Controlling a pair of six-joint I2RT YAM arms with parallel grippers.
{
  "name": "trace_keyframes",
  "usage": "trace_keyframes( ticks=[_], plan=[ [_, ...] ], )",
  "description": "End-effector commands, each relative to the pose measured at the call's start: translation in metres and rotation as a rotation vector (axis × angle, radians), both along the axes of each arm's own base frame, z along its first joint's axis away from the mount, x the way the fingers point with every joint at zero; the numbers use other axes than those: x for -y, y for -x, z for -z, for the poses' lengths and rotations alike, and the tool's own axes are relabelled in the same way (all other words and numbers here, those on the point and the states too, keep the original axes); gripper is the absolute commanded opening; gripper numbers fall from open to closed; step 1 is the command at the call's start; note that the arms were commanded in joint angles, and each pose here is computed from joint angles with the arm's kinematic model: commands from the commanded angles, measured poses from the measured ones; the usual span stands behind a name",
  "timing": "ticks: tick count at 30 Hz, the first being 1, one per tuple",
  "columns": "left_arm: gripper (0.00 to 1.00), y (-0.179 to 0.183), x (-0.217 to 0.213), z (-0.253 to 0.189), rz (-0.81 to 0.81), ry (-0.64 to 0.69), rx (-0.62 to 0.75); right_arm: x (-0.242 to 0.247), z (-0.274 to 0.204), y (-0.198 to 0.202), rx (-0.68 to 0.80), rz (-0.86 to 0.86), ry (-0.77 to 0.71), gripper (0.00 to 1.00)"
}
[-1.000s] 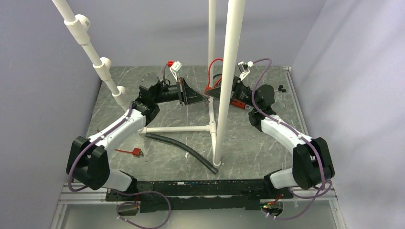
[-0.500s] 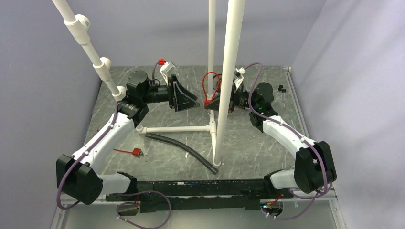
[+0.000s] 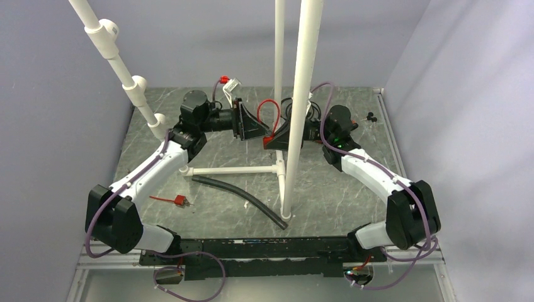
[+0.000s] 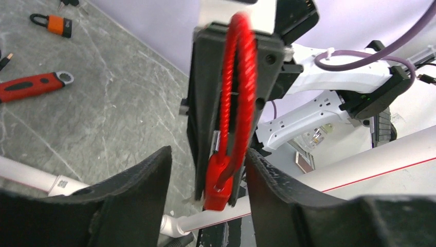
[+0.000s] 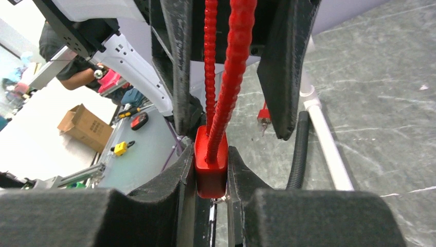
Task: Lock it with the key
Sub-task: Lock the lock.
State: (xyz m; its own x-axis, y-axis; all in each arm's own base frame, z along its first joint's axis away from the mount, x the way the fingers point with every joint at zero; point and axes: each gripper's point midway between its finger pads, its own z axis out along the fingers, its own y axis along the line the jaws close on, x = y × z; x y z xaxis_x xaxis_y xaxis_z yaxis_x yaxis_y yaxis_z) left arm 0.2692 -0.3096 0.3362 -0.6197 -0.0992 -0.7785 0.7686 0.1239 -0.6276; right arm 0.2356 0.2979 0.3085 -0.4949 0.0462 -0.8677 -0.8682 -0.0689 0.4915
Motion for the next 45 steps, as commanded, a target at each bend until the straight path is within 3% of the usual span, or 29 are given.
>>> trace_keyframes(
  ticks=[1, 5, 14, 21, 22, 26, 29, 33, 39, 45],
  plan=[
    [0.55, 0.003, 0.003, -0.027, 0.010, 0.071, 0.077, -0.004, -0.021, 0.005, 0.078, -0.045, -0.036, 0.00],
    [0.45, 0.006, 0.008, -0.023, 0.016, 0.057, 0.069, -0.006, -0.020, 0.003, 0.064, -0.043, -0.036, 0.00],
    [0.33, 0.010, 0.012, -0.009, 0.020, 0.032, 0.005, -0.008, -0.027, 0.002, 0.080, -0.051, -0.044, 0.00],
    [0.00, 0.012, 0.012, -0.009, 0.023, 0.040, -0.024, -0.008, -0.030, 0.001, 0.108, -0.056, -0.050, 0.00],
    [0.00, 0.012, 0.012, -0.011, 0.026, 0.047, -0.026, -0.008, -0.030, 0.000, 0.110, -0.055, -0.049, 0.04],
    [0.00, 0.002, 0.005, -0.033, -0.006, 0.094, 0.007, -0.005, -0.031, -0.010, 0.068, -0.021, -0.038, 0.46],
    [0.00, -0.012, -0.006, -0.054, -0.053, 0.131, 0.013, 0.004, -0.031, -0.021, 0.017, 0.026, -0.058, 0.62],
    [0.00, -0.016, -0.012, -0.073, -0.078, 0.177, 0.005, 0.004, -0.031, -0.023, 0.001, 0.036, -0.073, 0.68],
    [0.00, -0.021, -0.013, -0.084, -0.098, 0.213, 0.000, -0.006, -0.041, -0.018, 0.010, 0.017, -0.106, 0.68],
    [0.00, -0.025, -0.012, -0.088, -0.102, 0.228, -0.003, -0.013, -0.045, -0.017, 0.022, 0.007, -0.119, 0.59]
  ],
)
